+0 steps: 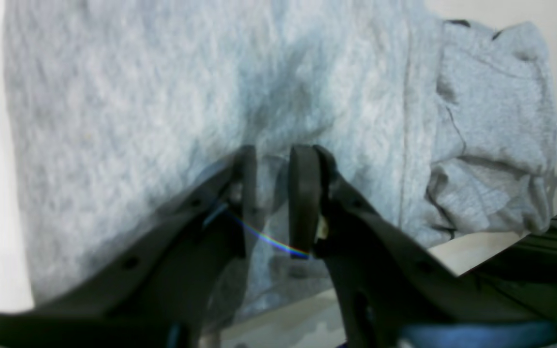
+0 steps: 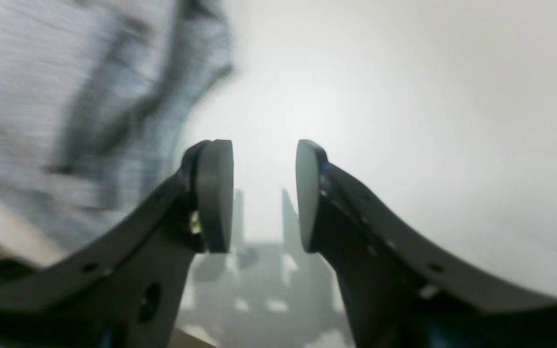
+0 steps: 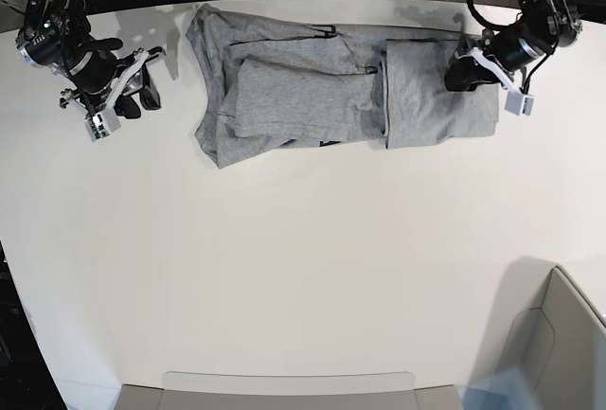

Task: Fold the T-shirt properly
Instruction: 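Grasp the other strip end with the right gripper and fold it inward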

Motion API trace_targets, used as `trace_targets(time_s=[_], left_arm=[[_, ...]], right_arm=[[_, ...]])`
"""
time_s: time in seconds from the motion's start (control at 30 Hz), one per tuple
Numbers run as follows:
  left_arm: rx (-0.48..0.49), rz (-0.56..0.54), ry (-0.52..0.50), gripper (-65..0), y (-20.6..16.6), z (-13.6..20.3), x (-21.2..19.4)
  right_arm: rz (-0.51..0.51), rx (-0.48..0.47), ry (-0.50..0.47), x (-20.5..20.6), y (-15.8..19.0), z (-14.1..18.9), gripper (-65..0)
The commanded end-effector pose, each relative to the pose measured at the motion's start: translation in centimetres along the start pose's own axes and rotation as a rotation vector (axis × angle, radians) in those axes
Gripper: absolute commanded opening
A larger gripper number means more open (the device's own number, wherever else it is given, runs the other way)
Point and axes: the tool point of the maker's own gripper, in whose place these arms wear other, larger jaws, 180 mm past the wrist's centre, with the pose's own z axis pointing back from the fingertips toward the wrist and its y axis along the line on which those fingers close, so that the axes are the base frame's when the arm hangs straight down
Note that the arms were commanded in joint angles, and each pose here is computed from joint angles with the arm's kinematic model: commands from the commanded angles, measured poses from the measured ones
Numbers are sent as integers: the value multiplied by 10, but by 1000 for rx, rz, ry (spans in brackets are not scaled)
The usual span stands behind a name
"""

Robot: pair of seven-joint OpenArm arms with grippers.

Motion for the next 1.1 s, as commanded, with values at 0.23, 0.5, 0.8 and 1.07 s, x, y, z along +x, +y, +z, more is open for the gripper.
trace_targets(time_s=[0.23, 0.5, 0.8, 1.07], left_arm=[[-12, -28, -31, -533, -4, 1, 11], [-10, -30, -31, -533, -3, 2, 12], [-11, -28, -31, -533, -4, 1, 12], [-12, -27, -33, -532, -4, 1, 12]], right_arm=[[-249, 242, -117, -2, 22, -16, -427], [-472, 294, -112, -32, 18, -31, -427], [-537, 354, -52, -48, 31, -54, -427], [-467, 456, -62, -37, 60, -65, -428]])
